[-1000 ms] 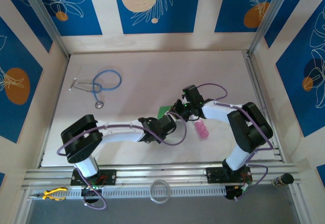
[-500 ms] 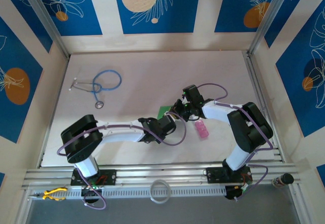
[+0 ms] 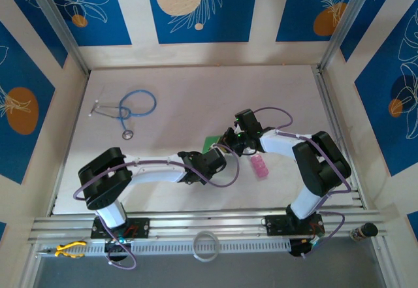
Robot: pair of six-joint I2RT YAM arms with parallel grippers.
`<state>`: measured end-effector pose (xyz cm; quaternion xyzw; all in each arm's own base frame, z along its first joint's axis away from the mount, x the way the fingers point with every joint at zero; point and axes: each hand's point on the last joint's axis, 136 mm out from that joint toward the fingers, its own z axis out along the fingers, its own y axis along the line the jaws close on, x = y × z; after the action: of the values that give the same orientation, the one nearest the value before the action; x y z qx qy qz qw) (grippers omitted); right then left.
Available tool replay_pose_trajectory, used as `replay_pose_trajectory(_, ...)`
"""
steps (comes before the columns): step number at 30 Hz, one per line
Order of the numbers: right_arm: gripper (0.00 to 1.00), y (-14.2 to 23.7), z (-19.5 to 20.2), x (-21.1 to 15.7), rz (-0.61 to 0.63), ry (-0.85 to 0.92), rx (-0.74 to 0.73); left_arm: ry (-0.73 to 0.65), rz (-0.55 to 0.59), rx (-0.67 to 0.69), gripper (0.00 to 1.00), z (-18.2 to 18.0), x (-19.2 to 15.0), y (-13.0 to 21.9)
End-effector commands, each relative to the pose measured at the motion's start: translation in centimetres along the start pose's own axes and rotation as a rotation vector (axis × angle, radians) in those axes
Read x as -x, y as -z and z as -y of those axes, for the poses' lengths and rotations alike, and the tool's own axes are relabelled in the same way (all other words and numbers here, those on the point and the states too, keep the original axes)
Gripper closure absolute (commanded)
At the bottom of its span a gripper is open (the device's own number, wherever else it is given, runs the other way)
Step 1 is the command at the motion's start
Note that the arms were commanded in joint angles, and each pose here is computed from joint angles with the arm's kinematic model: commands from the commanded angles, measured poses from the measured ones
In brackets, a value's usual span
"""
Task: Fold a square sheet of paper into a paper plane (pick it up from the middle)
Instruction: Fold the wing for the fifth time at the center of the table.
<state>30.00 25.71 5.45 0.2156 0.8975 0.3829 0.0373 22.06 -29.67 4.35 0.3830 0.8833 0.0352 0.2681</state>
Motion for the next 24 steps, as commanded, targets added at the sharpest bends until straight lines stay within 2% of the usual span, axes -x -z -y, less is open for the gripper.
replay_pose_trajectory(1,0.9,0.9,-1.1,-0.1,-0.001,0.039,0.034,0.024,-0.007,-0.006,0.96,0.1,-0.3,0.1)
replay_pose_trajectory(8,0.66,3.0,-0.4,0.5,0.073,0.119,-0.044,0.097,0.01,-0.107,0.97,0.9,0.3,0.0)
replay_pose_trajectory(11,0.6,4.1,0.1,0.8,0.108,0.141,-0.076,0.146,-0.003,-0.154,0.97,1.2,0.2,-0.4)
replay_pose_trajectory(17,0.6,5.4,2.1,1.6,0.126,0.113,-0.156,0.214,-0.019,-0.234,0.98,1.7,0.4,-0.9)
replay_pose_trajectory(24,0.6,5.9,1.9,1.5,0.125,0.135,-0.132,0.314,-0.006,-0.379,0.98,2.3,1.1,-1.1)
